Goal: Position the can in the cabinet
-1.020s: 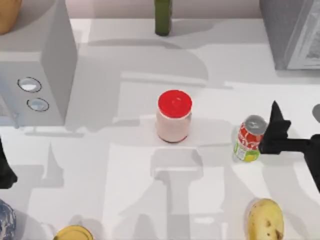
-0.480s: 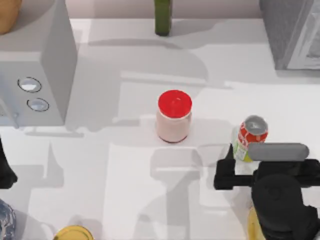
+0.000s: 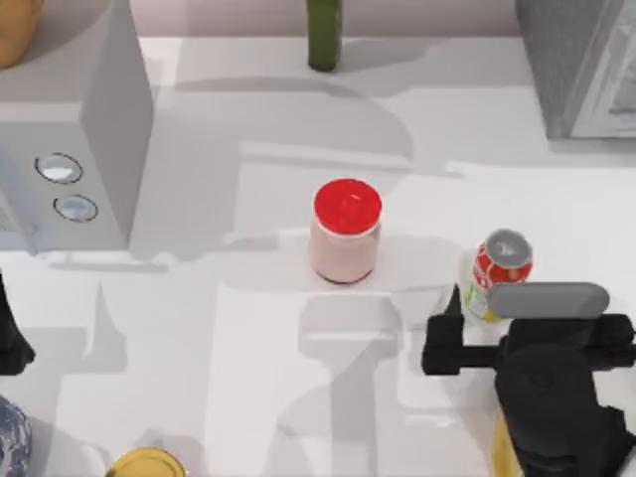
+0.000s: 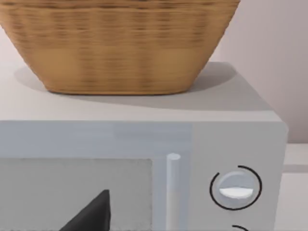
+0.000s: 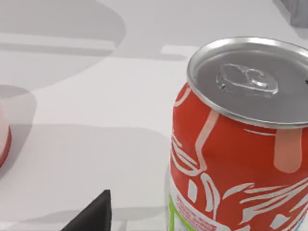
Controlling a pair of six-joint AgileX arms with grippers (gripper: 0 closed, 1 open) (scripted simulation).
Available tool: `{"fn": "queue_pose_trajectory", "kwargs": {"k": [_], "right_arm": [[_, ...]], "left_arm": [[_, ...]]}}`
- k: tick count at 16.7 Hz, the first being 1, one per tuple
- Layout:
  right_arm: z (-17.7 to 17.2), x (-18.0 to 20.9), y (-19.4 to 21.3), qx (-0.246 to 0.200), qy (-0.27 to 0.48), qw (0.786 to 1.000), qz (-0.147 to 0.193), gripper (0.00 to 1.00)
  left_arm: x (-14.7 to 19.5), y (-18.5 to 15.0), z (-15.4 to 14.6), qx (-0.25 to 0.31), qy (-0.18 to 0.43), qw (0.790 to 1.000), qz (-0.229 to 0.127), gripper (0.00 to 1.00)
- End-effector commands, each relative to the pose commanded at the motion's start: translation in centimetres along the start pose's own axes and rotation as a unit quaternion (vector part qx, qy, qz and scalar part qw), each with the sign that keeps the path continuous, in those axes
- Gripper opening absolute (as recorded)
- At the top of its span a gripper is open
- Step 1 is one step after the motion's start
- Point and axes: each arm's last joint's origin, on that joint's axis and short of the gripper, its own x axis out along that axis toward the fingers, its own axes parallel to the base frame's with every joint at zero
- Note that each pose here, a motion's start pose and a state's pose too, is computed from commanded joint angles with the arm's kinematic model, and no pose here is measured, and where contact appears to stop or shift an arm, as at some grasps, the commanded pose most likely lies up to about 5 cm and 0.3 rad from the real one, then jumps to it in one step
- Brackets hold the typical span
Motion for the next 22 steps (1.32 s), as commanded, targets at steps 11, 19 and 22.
{"fn": "queue_pose_trajectory", "kwargs": {"k": [11,19,22], "right_arm": [[-0.2,5.6,0.1,0.001,0.0,1.0,0.003,1.0],[-0.3,5.6,0.1,0.001,0.001,1.0,0.001,0.77],[-0.3,5.6,0.1,0.001,0.001,1.0,0.001,0.55]], "left_arm": [[0.0,0.0,0.0,0.0,0.0,1.0,0.0,1.0],[0.0,0.0,0.0,0.0,0.0,1.0,0.0,1.0],[0.0,0.0,0.0,0.0,0.0,1.0,0.0,1.0]]}}
